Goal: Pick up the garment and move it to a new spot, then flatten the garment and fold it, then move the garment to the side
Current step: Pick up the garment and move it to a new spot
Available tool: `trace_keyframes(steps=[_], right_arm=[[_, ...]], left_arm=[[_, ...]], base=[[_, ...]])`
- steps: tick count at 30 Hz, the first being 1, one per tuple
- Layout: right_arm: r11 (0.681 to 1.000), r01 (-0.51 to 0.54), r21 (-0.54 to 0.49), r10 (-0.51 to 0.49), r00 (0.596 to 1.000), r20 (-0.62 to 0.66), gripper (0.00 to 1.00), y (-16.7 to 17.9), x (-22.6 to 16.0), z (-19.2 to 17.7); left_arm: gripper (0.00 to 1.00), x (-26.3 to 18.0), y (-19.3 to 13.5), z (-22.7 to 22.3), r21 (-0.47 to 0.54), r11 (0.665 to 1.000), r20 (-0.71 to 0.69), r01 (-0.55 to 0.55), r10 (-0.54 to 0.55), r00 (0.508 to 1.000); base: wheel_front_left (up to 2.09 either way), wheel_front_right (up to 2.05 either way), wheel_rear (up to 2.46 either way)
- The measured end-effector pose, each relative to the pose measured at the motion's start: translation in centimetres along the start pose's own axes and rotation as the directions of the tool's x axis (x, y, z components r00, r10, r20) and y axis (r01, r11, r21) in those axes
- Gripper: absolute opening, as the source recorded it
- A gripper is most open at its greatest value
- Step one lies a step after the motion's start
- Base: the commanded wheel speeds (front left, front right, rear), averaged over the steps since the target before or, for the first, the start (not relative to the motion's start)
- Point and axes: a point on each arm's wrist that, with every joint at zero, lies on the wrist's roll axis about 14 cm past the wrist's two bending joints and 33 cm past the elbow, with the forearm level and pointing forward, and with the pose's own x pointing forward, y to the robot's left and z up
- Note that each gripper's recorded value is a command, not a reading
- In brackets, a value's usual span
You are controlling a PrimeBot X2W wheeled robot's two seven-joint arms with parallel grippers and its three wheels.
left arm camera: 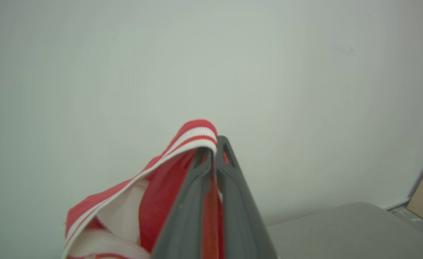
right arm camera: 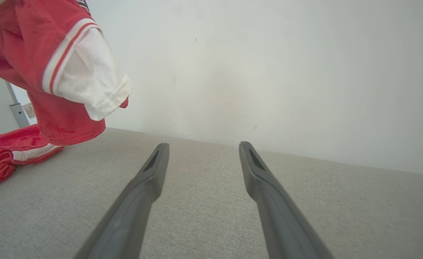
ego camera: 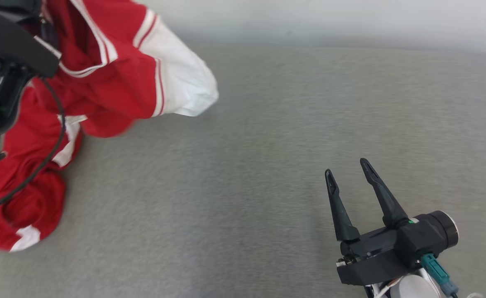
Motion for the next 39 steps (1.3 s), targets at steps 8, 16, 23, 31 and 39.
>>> trace_keyframes(steps=[8,16,23,31,39], right_arm=[[0.991,0.134,-0.012,-0.133,0.99,0.04,1.0,-3.5,-3.6,2.5],[0.965,0.26,-0.026,-0.258,0.964,0.069,1.0,-6.6,-7.3,4.3],[0.928,0.372,-0.032,-0.367,0.925,0.099,1.0,-9.2,-10.5,5.8],[0.894,0.446,-0.042,-0.443,0.894,0.074,1.0,-11.1,-12.2,5.3],[0.89,0.453,-0.052,-0.453,0.892,0.014,1.0,-11.7,-11.7,3.4]], left_arm=[[0.0,4.2,-9.7,2.5,-0.114,0.967,0.07,0.226,-0.219,0.973],[0.0,6.3,-17.8,2.1,-0.181,0.9,0.075,0.396,-0.389,0.918],[0.0,7.5,-24.1,-0.8,-0.245,0.828,0.035,0.504,-0.512,0.858],[0.0,7.7,-25.6,-10.2,-0.371,0.795,-0.133,0.48,-0.557,0.82],[0.0,5.6,-22.1,-23.5,-0.456,0.844,-0.351,0.282,-0.462,0.814]], base=[[0.0,0.0,0.0],[0.0,0.0,0.0],[0.0,0.0,0.0],[0.0,0.0,0.0],[0.0,0.0,0.0]])
